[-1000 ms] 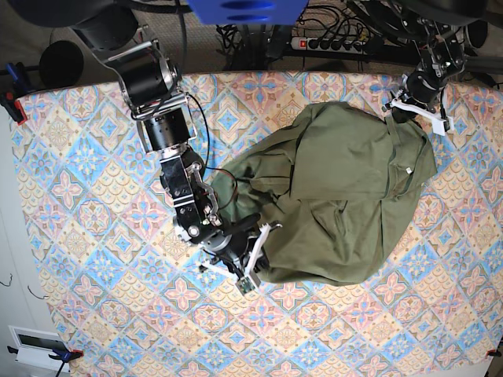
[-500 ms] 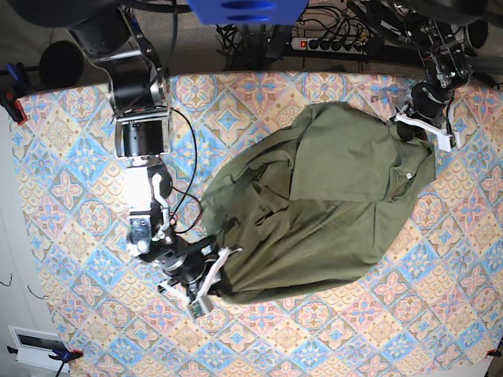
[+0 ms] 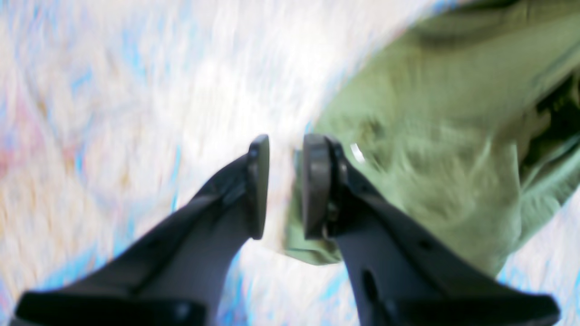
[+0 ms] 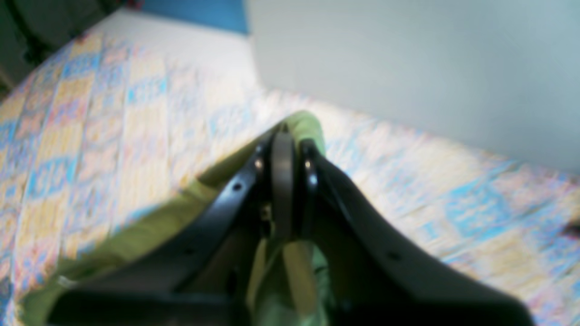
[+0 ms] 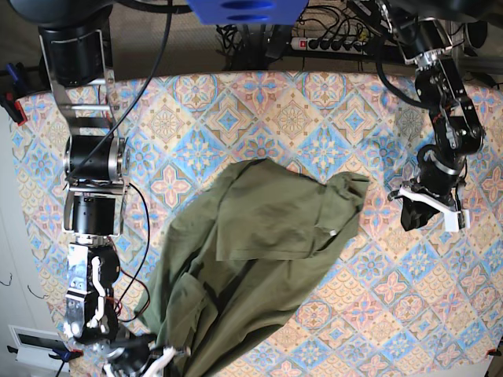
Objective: Layout the t-shirt on the table in an organized manner, then fold the t-shirt properly
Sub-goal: 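Pull the shirt across the table with the right gripper, releasing the left, then open the right gripper to drop the shirt and move the left gripper inward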
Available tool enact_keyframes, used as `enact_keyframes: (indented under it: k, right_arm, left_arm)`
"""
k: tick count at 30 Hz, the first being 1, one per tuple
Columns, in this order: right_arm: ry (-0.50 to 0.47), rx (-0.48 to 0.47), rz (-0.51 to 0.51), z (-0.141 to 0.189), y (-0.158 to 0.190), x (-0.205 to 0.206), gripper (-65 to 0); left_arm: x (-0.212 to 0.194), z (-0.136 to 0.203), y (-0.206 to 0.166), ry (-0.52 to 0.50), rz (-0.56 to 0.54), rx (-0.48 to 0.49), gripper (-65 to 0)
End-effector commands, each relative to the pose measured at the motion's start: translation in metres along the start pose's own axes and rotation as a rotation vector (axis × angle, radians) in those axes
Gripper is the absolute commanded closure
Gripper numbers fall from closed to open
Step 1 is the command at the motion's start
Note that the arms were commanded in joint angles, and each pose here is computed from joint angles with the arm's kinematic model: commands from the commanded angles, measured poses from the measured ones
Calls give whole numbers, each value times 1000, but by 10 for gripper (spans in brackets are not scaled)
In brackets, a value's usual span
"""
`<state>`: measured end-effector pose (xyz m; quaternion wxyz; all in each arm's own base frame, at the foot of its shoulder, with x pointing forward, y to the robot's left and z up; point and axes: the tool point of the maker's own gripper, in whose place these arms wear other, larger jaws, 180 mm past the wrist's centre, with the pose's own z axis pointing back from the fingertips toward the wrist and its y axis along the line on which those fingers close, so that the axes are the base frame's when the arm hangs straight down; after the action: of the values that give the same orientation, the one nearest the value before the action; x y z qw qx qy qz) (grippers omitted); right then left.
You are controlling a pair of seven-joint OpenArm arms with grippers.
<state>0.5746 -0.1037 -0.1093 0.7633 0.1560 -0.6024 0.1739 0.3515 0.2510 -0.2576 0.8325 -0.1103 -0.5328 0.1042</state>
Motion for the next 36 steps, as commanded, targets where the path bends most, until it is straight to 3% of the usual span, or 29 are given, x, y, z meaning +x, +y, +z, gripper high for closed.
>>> enact_keyframes:
  k: [1, 7, 11, 13, 16, 21, 24, 28, 33, 36]
  right_arm:
    - [-145, 5, 31, 9, -2, 66, -7]
    - [-291, 44, 137, 31, 6, 180, -7]
    - [-290, 45, 139, 32, 6, 181, -7]
    - [-303, 62, 94, 39, 2, 183, -7]
    - [-348, 42, -10, 62, -32, 188, -7]
    - [-320, -79, 6, 97, -86, 179, -7]
    - [-216, -125, -1, 94, -102, 111, -7]
    - [-22, -260, 118, 114, -134, 33, -7]
    - [240, -340, 179, 121, -149, -70, -5]
    - [330, -405, 253, 132, -161, -106, -4]
  left_arm:
    - [25, 0, -5, -70, -17, -16, -137]
    - [37, -17, -41, -76, -100, -78, -137]
    - [25, -22, -52, -56, -99, -83, -137]
    - [21, -22, -53, -50, -94, -81, -137]
    - [18, -22, -53, -44, -90, -81, -137]
    - [10, -21, -51, -27, -88, -76, -137]
    - [8, -21, -51, -24, -89, -78, -137]
    - [-3, -27, -53, 9, -75, -86, -137]
    - [-25, -38, -62, 75, -70, -113, -137]
    - [-34, -46, -85, 106, -97, -169, -137]
